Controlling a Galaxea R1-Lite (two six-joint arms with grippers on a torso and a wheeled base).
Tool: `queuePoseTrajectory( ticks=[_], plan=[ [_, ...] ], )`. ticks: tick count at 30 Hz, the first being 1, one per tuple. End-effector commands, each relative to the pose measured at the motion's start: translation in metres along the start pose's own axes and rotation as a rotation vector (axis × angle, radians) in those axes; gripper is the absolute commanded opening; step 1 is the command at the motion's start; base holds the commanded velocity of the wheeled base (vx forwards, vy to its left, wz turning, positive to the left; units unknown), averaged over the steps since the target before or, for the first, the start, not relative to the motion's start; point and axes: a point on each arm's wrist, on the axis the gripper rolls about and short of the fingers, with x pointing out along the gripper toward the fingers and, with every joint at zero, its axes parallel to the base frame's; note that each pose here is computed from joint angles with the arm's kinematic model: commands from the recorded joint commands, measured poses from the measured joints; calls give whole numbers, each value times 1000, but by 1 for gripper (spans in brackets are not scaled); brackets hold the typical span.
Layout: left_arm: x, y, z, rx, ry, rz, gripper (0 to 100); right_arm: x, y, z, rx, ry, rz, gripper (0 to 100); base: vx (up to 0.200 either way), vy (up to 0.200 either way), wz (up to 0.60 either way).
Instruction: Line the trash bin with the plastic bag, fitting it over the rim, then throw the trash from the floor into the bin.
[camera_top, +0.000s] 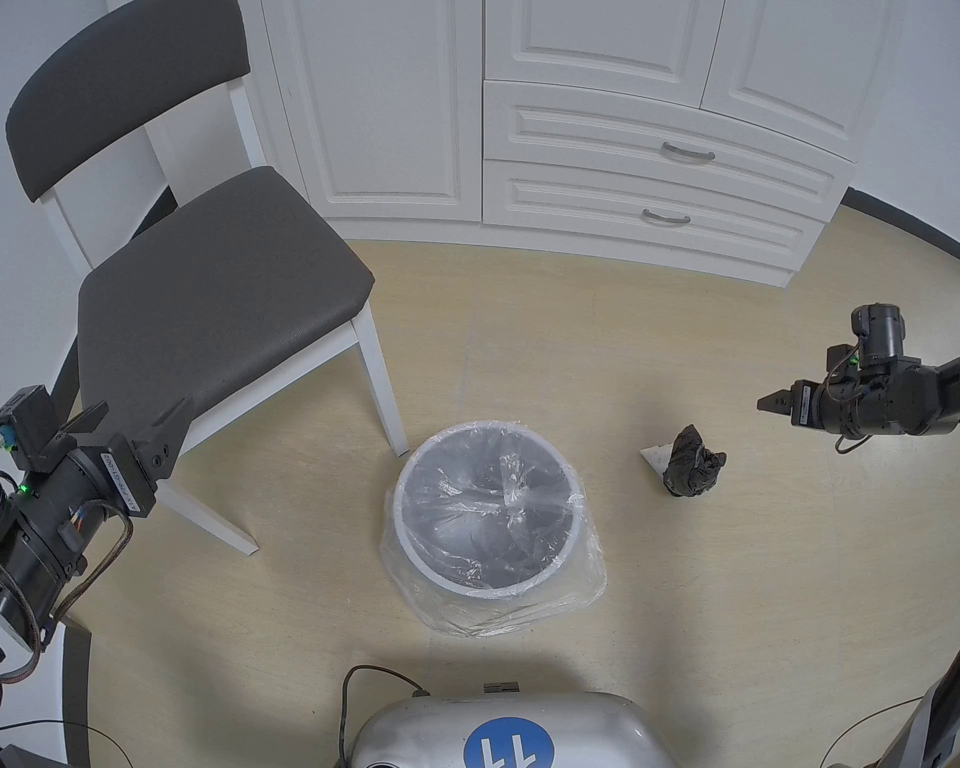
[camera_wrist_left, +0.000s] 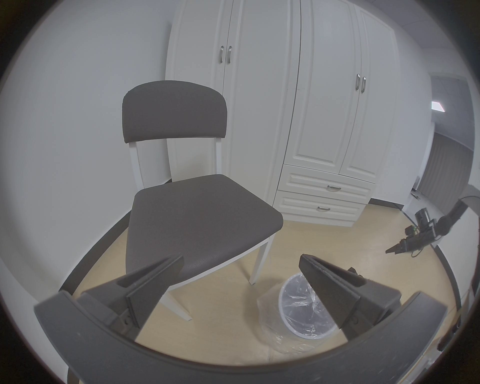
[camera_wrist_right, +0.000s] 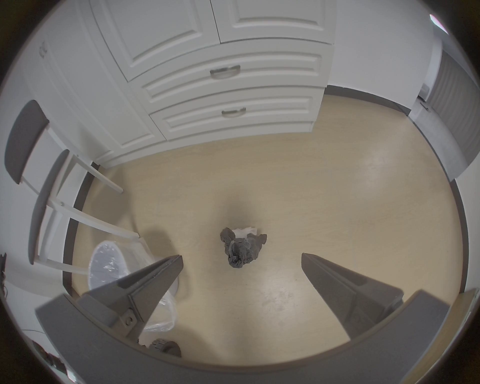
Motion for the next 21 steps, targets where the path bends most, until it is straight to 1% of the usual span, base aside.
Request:
queuePoseTrajectory(
  ticks=[1,2,4,7,8,9,10,14,15,17,21],
  plan=[
    [-1,0,0,1,0,-4,100,52,-7,-34,-34,107,0,100,0,0,0],
    [-1,0,0,1,0,-4,100,53,-6,-35,-34,107,1,100,0,0,0],
    [0,-1,-2,4,7,-3,100,69,-2,-45,-47,125,13,100,0,0,0],
    [1,-1,-2,4,8,-3,100,72,0,-47,-49,126,20,100,0,0,0],
    [0,-1,-2,4,9,-7,100,87,6,-56,-55,119,49,100,0,0,0],
    [0,-1,-2,4,9,-7,100,89,7,-57,-57,118,53,100,0,0,0],
    [0,-2,-2,4,9,-12,100,98,10,-62,-61,102,68,100,0,0,0],
    [-1,-2,-2,4,8,-15,100,114,14,-71,-46,66,82,100,0,0,0],
    [-1,-2,-2,4,8,-17,100,121,15,-73,-31,25,90,100,0,0,0],
    [0,-3,-2,5,9,-15,100,130,15,-76,-10,-19,100,100,0,0,0],
    [0,-3,-3,6,13,-15,100,141,14,-79,13,-44,106,100,0,0,0]
  ],
)
